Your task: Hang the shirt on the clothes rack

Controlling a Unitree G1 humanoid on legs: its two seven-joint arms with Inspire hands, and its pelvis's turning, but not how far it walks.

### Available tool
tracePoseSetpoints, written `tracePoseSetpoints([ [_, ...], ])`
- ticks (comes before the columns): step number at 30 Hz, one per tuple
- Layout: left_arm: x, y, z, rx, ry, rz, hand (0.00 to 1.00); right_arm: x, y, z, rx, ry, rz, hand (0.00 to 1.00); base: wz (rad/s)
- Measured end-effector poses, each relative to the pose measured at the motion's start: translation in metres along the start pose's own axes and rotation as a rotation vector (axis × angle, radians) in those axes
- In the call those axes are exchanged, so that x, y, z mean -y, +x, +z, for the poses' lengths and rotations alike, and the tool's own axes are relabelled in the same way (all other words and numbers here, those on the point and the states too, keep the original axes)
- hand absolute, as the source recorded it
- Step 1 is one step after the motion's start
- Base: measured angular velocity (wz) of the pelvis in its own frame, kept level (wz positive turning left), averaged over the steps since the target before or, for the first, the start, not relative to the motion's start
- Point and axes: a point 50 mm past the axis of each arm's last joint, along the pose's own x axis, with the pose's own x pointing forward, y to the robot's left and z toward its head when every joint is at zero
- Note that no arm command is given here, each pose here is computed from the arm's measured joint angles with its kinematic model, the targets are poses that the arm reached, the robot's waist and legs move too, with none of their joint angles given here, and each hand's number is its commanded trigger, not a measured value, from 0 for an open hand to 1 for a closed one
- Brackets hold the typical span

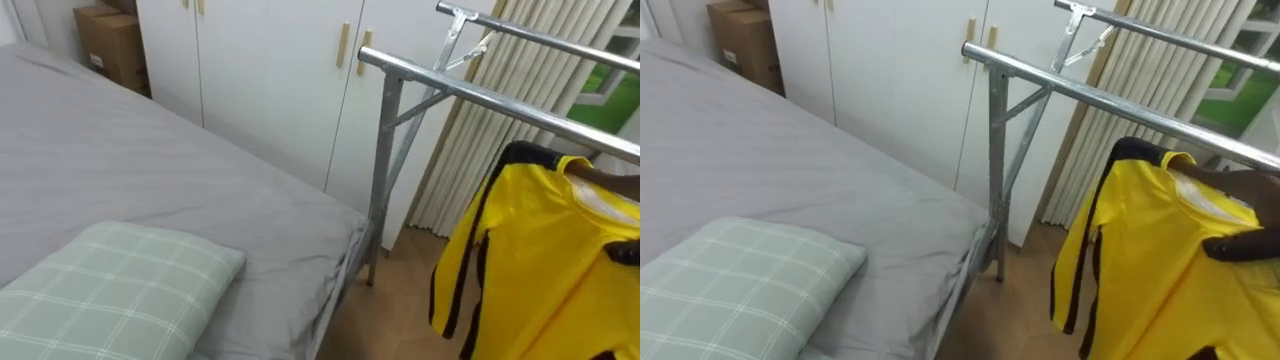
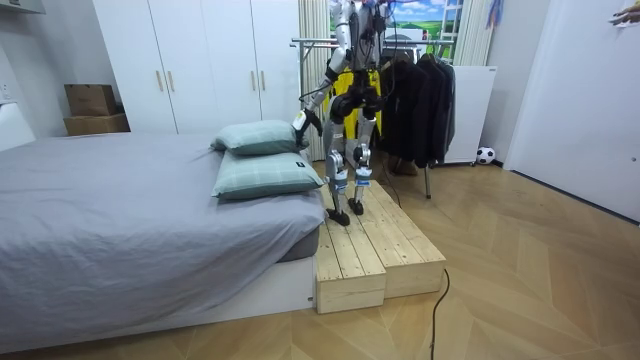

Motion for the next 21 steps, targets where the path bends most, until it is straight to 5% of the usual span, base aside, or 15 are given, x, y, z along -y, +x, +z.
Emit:
tracePoseSetpoints([
  [21,-0.003,-0.003,0.005,0.043,0.042,0.025,0.00,0.000,0.000,-0.034,0.001,0.131,0.067,1.00,0.16],
])
